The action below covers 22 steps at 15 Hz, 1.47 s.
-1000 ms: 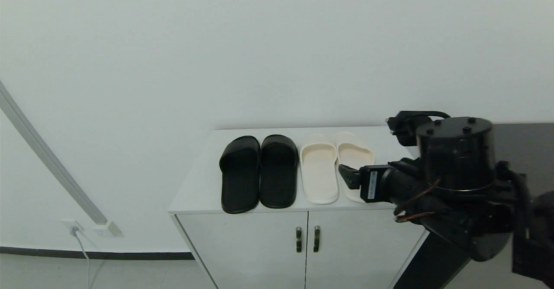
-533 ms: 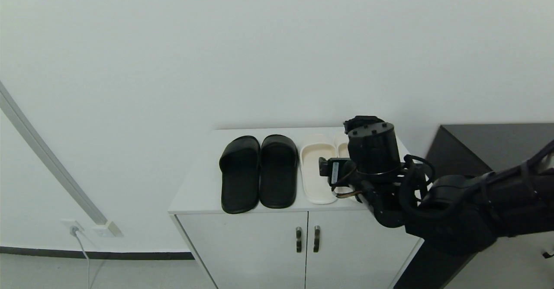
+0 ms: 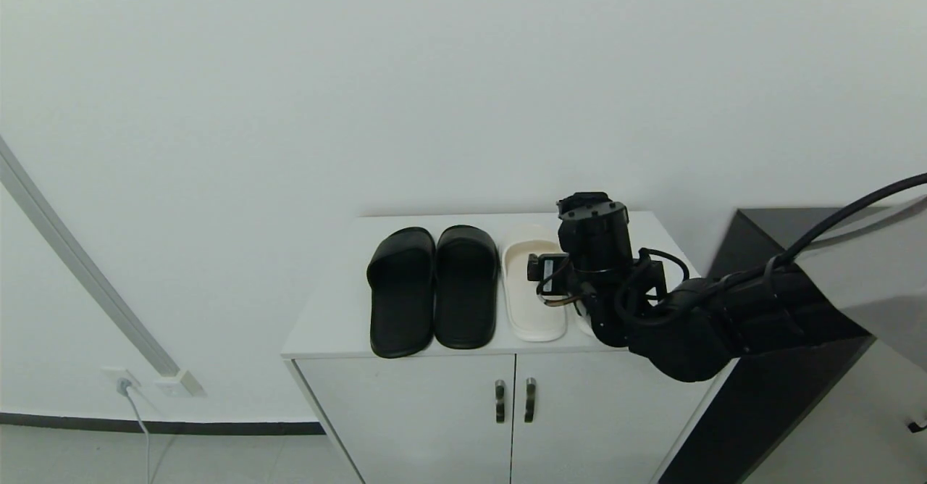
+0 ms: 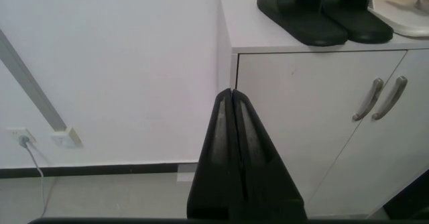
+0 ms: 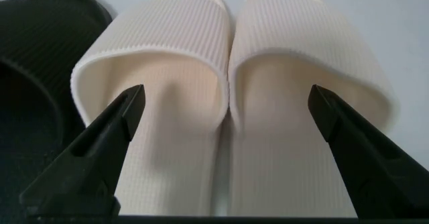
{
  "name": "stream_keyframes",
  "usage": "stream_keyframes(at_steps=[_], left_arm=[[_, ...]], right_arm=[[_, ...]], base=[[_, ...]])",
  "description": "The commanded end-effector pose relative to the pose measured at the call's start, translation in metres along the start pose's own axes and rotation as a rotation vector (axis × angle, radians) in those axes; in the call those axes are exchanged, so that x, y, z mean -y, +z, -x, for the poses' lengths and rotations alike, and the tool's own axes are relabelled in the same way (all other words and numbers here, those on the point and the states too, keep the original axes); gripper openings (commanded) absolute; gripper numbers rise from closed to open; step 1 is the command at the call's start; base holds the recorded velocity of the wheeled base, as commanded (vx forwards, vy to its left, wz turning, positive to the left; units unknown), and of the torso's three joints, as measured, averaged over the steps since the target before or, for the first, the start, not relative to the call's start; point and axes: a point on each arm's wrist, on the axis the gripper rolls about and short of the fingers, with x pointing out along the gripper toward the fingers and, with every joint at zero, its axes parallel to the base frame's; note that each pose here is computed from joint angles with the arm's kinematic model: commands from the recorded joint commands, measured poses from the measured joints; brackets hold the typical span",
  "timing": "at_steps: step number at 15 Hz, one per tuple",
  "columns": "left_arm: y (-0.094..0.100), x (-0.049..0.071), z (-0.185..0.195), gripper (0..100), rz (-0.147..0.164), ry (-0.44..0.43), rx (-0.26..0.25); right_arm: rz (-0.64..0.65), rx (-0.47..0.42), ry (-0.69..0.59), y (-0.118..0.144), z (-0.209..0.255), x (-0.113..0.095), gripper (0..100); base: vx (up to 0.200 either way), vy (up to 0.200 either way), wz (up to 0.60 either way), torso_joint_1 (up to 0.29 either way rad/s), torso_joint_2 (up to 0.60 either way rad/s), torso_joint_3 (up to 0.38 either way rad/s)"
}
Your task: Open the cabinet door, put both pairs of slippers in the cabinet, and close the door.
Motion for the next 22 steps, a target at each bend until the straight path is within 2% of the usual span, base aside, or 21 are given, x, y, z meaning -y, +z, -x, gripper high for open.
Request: stream_keyframes(at_steps=[1, 4, 12, 13, 22], left_arm=[[0.000, 0.000, 0.000, 0, 0.000, 0.000, -0.002], [0.000, 0.000, 0.000, 0, 0.001, 0.000, 0.000], [0.000, 0.000, 0.000, 0, 0.001, 0.000, 0.000], [0.000, 0.000, 0.000, 0, 0.001, 0.000, 0.000], [0.000, 0.000, 0.000, 0, 0.001, 0.000, 0.000]], right_arm=[[0.009, 0.000, -0.001, -0.003, -0.011, 0.003, 100], [0.037, 0.034, 0.013, -0.006, -0.022, 0.005, 100], [0.031, 0.048, 0.018, -0.006, -0.036, 0.005, 100], [0.030, 0.050, 0.018, -0.006, -0.037, 0.004, 0], [0.016, 0.067, 0.008, 0.000, -0.034, 0.005, 0]], base=[[0.000, 0.000, 0.00, 0.000, 0.00, 0.000], [0.000, 0.000, 0.00, 0.000, 0.00, 0.000], [0.000, 0.000, 0.00, 0.000, 0.00, 0.000], [0.000, 0.000, 0.00, 0.000, 0.00, 0.000], [0.000, 0.000, 0.00, 0.000, 0.00, 0.000]])
